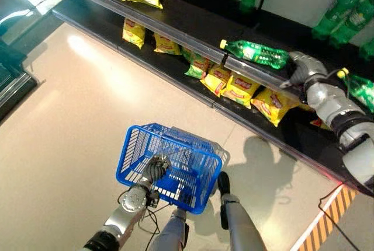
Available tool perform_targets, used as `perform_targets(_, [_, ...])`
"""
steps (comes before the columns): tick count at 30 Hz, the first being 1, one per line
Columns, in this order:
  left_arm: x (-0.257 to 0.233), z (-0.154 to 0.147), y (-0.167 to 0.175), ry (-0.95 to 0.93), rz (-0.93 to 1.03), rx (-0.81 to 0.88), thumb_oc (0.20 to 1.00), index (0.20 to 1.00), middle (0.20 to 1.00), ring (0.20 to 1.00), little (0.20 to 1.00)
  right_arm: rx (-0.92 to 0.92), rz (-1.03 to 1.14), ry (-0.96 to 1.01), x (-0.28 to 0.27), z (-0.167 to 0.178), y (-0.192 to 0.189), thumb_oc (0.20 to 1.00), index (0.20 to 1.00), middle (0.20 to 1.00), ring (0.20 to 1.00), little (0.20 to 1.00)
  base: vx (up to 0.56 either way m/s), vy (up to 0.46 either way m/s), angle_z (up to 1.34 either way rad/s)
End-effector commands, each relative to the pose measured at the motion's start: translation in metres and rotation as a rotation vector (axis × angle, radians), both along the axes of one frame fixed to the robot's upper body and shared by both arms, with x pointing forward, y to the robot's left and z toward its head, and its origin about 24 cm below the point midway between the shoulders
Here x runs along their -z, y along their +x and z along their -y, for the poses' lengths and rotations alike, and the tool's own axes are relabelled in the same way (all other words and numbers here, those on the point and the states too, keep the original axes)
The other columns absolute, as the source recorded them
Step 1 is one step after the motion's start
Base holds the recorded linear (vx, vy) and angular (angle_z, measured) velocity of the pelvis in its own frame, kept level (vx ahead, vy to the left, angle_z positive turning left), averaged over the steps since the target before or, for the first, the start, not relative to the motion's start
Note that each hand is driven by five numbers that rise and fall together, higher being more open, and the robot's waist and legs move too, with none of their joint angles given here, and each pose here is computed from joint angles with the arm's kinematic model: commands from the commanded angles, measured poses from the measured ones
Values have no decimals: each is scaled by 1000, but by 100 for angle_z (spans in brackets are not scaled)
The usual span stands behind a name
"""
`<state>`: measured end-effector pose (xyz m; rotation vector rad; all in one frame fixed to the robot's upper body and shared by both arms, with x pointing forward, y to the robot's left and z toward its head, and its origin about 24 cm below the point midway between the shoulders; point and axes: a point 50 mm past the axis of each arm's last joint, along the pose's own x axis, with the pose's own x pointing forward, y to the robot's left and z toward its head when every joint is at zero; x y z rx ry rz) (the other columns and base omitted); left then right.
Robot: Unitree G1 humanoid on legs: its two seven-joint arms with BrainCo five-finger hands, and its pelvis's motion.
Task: Pick up the snacks into the basket
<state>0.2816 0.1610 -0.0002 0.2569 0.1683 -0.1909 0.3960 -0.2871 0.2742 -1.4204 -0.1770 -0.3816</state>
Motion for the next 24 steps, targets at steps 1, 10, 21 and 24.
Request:
perform_targets(1, [-43,16,9,-83,212,66,200,200,200,200,200,77,92,-33,-30,19,-11,1000,1000,1000,1000,1000,36,-100,45])
perform_targets(10, [-47,11,17,-29,221,60,200,200,200,200,200,137,128,-35,-36,32,-17,1000,1000,1000,1000,1000,39,-22,37])
perform_targets(21, [-45,1,10,-34,220,33,200,200,200,200,200,86,146,-80,-58,3,-6,1000,1000,1000,1000,1000,9,47,-13])
perform_targets(24, [-47,3,10,-48,229,40,200,200,200,200,200,107,127,-88,-59,4,-5,1000,1000,1000,1000,1000,-1,1,-1])
